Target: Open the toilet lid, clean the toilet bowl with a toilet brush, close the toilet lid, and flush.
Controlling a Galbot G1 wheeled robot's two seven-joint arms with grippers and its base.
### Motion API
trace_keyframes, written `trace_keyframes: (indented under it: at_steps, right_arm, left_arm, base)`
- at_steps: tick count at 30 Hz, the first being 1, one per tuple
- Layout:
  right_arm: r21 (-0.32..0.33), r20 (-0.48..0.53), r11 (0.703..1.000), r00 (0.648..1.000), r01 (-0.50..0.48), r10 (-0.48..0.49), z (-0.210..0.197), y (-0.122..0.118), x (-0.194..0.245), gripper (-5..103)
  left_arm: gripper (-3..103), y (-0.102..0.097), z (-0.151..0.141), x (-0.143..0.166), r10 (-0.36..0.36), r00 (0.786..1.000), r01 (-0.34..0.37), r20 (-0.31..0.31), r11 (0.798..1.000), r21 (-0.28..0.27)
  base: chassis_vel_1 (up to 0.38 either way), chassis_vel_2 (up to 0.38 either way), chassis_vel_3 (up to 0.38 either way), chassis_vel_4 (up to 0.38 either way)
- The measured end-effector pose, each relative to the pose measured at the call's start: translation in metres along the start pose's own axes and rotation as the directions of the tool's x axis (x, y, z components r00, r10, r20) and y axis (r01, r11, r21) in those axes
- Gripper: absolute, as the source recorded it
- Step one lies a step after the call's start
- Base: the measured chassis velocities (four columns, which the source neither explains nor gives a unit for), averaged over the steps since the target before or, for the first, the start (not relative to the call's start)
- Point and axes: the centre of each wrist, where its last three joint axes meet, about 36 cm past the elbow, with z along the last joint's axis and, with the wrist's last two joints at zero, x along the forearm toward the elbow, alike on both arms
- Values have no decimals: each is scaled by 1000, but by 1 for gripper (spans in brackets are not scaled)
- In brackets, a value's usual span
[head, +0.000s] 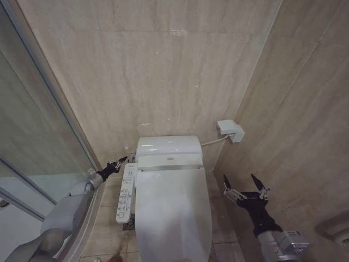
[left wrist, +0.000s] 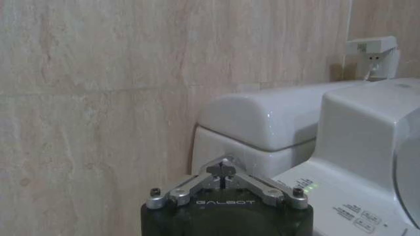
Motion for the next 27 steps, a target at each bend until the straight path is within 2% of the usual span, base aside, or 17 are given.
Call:
trace_keyframes:
  at_steps: [12, 27]
  right_arm:
    - [0, 0, 1000, 1000, 0, 0, 0, 0, 0, 100]
    - [0, 0, 1000, 1000, 0, 0, 0, 0, 0, 100]
  left_arm:
    - [0, -2, 0, -12, 22, 1000, -22, 5, 1000, 3]
    - [0, -10, 16, -15, 16, 1000, -16, -1, 999, 29]
  base:
    - [0, 0, 0, 0]
    - [0, 0, 0, 0]
